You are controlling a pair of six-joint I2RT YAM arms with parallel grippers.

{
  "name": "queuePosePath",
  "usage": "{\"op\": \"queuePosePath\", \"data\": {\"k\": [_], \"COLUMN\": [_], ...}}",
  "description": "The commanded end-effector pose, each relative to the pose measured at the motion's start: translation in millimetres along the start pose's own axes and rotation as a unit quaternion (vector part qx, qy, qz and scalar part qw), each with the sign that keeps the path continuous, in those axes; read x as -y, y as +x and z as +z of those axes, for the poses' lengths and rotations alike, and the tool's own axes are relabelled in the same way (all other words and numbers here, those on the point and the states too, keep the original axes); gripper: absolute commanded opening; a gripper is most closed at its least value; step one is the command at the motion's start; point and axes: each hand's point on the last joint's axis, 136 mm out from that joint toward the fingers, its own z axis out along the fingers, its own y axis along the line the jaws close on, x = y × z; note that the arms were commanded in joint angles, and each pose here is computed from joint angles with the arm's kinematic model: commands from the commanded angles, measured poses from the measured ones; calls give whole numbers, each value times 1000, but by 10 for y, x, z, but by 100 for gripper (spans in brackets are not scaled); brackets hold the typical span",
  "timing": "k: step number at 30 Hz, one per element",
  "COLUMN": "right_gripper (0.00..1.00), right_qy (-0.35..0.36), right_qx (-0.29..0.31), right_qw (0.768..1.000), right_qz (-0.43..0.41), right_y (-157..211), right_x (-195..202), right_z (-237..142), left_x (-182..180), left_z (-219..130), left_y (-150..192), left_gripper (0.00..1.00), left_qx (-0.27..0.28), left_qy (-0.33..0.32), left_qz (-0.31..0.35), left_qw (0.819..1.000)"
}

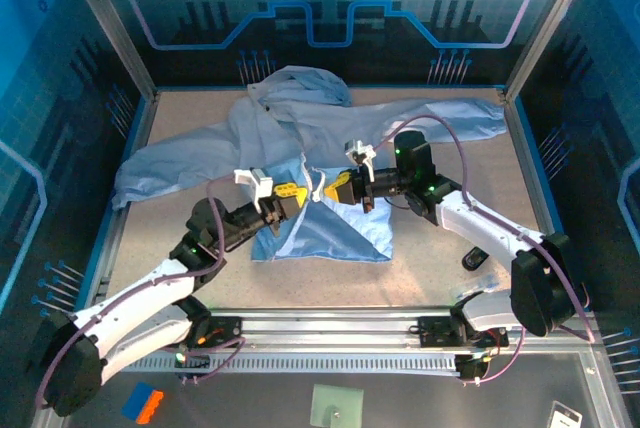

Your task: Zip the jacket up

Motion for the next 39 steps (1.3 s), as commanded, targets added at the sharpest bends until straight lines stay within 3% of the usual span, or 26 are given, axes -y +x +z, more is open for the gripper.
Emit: {"op": "queuePosePath", "data": {"k": [1, 8, 17, 39], "right_gripper": [0, 0, 0, 0], "right_qy": [-23, -9, 0, 8], "right_qx": [19, 39, 35, 41], "right_qw": [997, 995, 997, 997], "right_qz": [-68, -86, -74, -63], "right_y": [-155, -277, -171, -209], "right_x": [-149, -108, -51, 40], "right_z": [-5, -18, -5, 44], "left_x": [49, 42, 21, 5], "left_z": [60, 73, -81, -18], "left_y": [-291, -269, -337, -166], "left_gripper": [0, 0, 0, 0], "left_qx": [47, 54, 82, 65], "left_qy": [5, 9, -13, 1], "left_qz": [53, 57, 70, 49], "left_qw": [997, 997, 994, 997]}}
